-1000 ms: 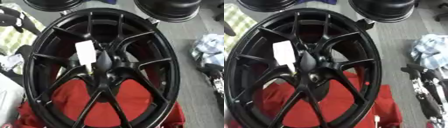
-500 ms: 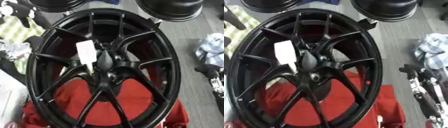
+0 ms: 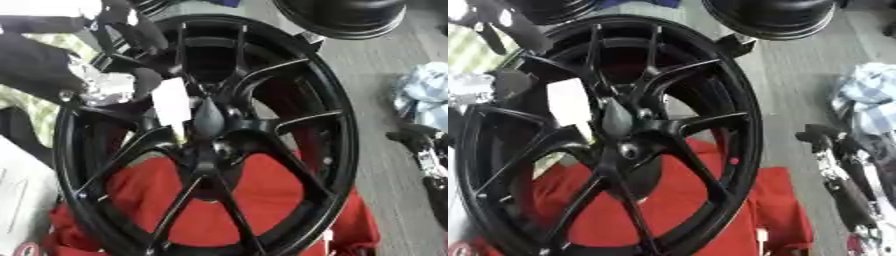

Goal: Pull the pin out of the wheel hub.

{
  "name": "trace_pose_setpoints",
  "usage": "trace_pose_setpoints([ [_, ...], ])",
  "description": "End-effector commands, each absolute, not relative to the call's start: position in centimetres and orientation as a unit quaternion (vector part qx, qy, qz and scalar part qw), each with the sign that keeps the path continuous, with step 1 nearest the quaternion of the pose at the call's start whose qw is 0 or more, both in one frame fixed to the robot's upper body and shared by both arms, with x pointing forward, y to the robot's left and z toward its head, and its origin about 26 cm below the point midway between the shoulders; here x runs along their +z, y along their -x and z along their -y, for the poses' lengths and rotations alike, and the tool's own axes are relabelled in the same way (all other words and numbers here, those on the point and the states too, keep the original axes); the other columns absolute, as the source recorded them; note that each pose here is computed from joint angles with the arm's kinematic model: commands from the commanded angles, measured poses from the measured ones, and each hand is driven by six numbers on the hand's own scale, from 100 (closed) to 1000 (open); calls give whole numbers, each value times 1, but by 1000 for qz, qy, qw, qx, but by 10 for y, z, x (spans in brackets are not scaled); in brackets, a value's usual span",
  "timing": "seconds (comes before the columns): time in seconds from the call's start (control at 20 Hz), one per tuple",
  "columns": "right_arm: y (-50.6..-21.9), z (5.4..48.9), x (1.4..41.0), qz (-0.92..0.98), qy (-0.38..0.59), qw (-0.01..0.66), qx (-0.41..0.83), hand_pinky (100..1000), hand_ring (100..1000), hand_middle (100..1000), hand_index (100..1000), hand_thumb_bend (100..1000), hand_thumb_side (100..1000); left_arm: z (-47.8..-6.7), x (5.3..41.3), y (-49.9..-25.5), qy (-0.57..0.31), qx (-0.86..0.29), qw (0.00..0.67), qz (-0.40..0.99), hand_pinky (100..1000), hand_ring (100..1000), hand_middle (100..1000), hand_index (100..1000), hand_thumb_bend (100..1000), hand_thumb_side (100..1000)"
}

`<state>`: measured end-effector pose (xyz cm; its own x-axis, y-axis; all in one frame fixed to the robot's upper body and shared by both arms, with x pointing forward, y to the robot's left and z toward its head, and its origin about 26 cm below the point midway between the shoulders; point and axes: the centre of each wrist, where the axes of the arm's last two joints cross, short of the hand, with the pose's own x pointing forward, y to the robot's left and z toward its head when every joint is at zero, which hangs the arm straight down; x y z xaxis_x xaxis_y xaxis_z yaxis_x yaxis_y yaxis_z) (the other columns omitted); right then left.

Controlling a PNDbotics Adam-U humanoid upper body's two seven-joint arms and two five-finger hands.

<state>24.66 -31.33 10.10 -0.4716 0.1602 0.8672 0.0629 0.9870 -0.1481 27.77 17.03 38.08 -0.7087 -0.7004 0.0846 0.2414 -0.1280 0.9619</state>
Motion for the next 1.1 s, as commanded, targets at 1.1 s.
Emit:
trace_pose_setpoints([
  [1.1, -250, 310, 112, 859, 61, 507, 43, 976, 774, 624, 738, 100, 574, -156, 372, -312, -278, -716, 365, 527, 835, 882, 813, 907, 450, 667],
])
